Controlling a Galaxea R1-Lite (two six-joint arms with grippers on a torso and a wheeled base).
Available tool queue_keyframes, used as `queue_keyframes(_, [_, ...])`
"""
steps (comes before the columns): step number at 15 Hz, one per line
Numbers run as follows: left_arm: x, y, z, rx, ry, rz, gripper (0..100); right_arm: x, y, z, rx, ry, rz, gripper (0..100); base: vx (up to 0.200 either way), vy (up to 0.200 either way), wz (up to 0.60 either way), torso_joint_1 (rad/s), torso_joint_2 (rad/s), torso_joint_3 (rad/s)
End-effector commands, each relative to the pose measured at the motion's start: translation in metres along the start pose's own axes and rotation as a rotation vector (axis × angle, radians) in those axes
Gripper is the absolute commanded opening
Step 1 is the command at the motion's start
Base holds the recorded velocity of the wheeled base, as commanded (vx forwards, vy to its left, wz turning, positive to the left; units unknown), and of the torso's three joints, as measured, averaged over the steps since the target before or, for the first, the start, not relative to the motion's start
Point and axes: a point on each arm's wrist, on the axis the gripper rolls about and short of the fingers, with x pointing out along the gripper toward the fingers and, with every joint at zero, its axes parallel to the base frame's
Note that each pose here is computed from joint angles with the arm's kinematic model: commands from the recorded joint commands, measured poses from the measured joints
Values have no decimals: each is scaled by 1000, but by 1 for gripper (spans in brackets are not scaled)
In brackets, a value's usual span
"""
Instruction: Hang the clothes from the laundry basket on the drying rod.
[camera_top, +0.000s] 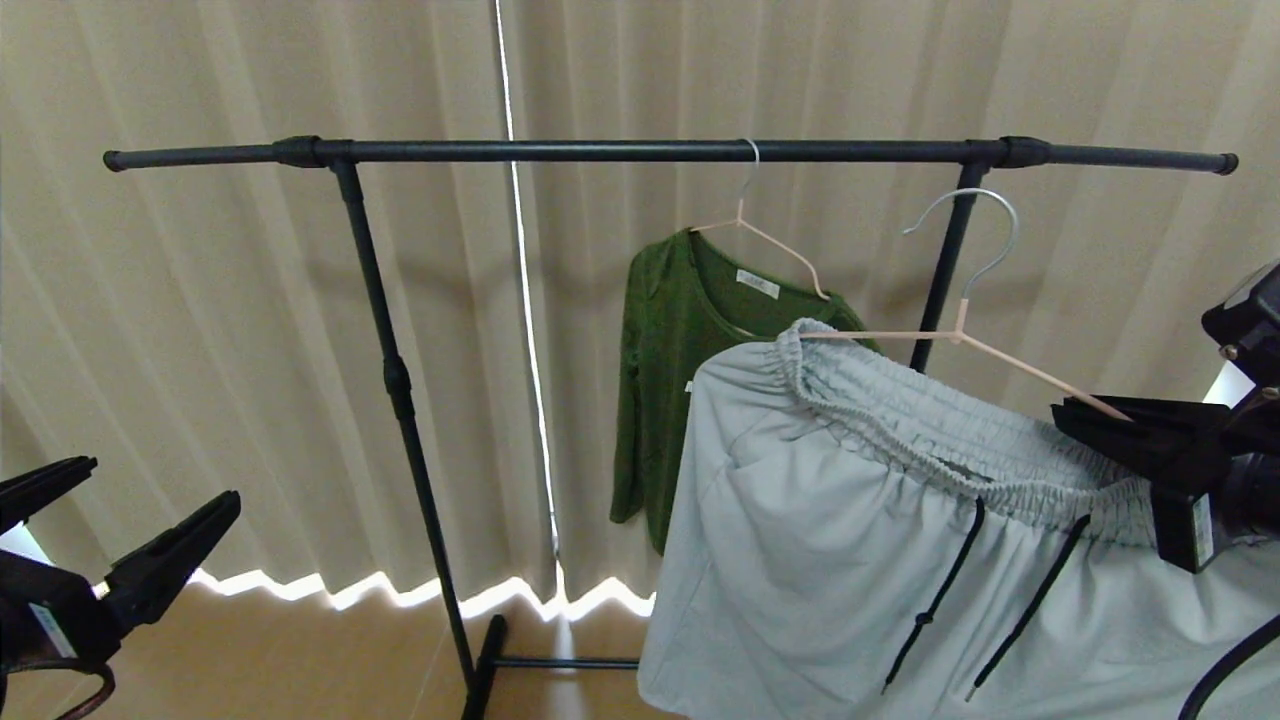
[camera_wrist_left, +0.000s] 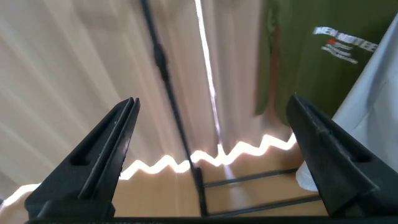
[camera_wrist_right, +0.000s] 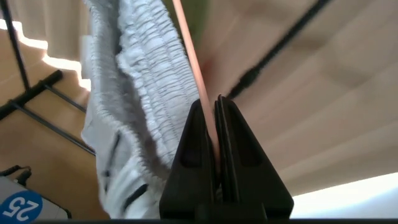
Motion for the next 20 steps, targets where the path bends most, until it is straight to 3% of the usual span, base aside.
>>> queue_keyframes(1, [0, 0, -1, 0, 6, -1, 100, 1, 0, 1, -1, -2, 0, 0, 0, 200, 0, 2, 2, -2])
queue_keyframes(3, [0, 0, -1, 0, 6, -1, 100, 1, 0, 1, -1, -2, 0, 0, 0, 200, 0, 2, 2, -2])
queue_keyframes(14, [-10, -1, -2, 0, -27, 7, 100, 2, 1, 0, 0, 3, 3, 0, 0, 0, 0, 0, 0, 0])
queue_keyframes(20, [-10, -1, -3, 0, -21, 6, 100, 2, 2, -4, -4, 15, 7, 0, 200, 0, 0, 1, 5, 2])
